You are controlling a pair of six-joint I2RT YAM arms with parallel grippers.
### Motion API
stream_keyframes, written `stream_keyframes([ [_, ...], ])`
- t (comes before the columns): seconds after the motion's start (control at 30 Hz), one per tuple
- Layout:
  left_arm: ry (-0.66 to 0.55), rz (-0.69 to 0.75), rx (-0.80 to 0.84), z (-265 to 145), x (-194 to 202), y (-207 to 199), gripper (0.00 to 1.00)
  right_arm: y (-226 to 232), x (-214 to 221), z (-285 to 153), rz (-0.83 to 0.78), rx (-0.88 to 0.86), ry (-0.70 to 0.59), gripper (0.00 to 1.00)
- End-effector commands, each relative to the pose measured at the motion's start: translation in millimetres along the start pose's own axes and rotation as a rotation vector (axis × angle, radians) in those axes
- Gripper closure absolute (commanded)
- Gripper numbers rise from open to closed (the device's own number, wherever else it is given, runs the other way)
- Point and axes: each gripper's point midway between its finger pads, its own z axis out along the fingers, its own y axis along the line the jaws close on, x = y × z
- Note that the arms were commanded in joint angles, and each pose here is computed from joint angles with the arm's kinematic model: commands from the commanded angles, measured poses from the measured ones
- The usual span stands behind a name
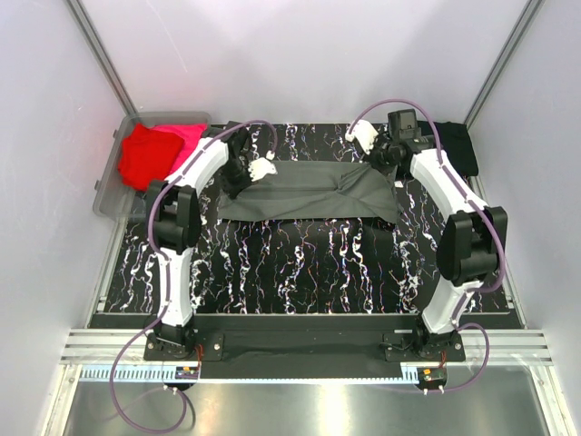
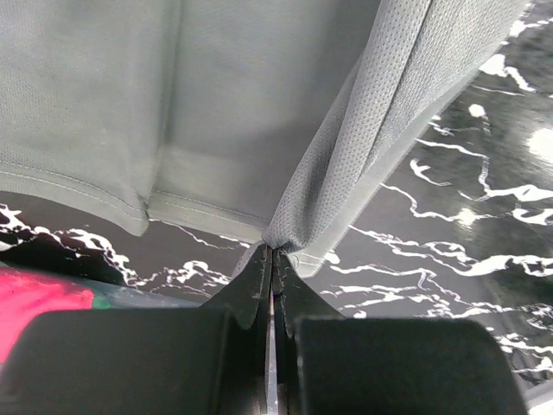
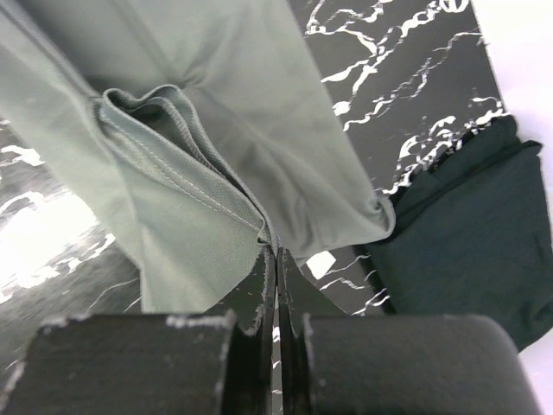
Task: Fold and stack the t-shirts
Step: Fold the tshirt
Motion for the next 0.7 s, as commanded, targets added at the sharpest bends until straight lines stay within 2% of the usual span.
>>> stream_keyframes([
  [0.0, 0.009, 0.002, -0.043, -5, -2, 16, 1.00, -36, -18, -2, -0.048, 0.111, -0.037, 1.00],
  [0.67, -0.009, -0.011, -0.210, 4, -19, 75, 1.00, -59, -8, 41, -0.056, 0.119, -0.002, 1.00],
])
